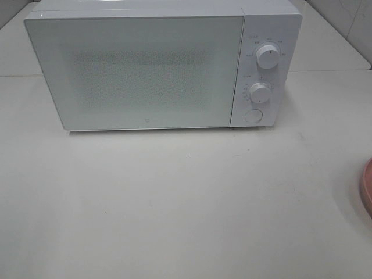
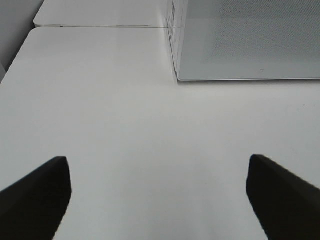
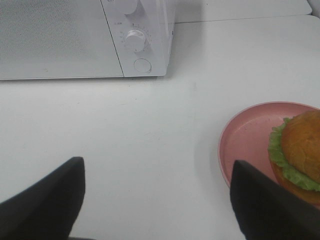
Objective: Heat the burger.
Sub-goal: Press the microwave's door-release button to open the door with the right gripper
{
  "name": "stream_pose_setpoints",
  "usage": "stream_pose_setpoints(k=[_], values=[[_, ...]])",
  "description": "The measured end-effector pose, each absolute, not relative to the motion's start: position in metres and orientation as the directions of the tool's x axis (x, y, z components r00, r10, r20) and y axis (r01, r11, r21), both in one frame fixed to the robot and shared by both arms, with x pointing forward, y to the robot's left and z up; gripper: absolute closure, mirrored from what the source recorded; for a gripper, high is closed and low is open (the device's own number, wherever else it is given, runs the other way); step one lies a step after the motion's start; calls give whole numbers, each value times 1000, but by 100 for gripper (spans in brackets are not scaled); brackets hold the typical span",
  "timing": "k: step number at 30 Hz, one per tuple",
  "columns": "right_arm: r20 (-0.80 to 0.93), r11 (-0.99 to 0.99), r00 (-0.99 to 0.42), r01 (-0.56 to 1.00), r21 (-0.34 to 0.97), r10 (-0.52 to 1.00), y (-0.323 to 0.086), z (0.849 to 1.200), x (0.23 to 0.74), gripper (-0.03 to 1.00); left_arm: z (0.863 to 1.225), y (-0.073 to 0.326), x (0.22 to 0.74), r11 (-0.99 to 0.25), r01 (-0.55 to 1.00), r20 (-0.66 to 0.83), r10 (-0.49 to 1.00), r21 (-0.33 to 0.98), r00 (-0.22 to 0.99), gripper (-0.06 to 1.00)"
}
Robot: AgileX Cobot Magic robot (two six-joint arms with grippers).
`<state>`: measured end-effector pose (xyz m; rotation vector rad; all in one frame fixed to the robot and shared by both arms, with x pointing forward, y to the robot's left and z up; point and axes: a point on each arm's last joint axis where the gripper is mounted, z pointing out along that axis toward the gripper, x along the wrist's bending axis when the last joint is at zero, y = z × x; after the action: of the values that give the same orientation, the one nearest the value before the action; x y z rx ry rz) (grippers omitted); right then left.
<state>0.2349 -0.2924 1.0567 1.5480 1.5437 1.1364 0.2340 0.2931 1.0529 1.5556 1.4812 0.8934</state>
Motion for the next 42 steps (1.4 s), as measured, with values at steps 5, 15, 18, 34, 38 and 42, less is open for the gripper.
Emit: stream_pose_setpoints(k=[5, 15, 18, 34, 38, 42], values=[[123, -81, -77, 411, 908, 989, -292, 1057, 235, 21, 1053, 293, 234, -2, 438, -31, 997, 899, 68, 7], [128, -85, -66, 451, 889, 990, -291, 1077, 257, 21, 1053, 293, 234, -2, 438, -31, 997, 899, 68, 7], [130, -86, -58, 483, 871, 990, -291, 1079, 274, 21, 1053, 293, 234, -2, 438, -31, 997, 899, 68, 7], [137, -105, -45, 422, 900, 990, -289, 1089, 327, 21, 1053, 293, 234, -2, 438, -31, 997, 899, 68, 7], [135, -104, -36, 457, 883, 990, -289, 1084, 346, 21, 1053, 293, 234, -2, 438, -31, 997, 899, 68, 7], [128, -97, -35, 467, 879, 991, -288, 1082, 357, 21, 1053, 293, 234, -2, 438, -31, 997, 899, 68, 7]])
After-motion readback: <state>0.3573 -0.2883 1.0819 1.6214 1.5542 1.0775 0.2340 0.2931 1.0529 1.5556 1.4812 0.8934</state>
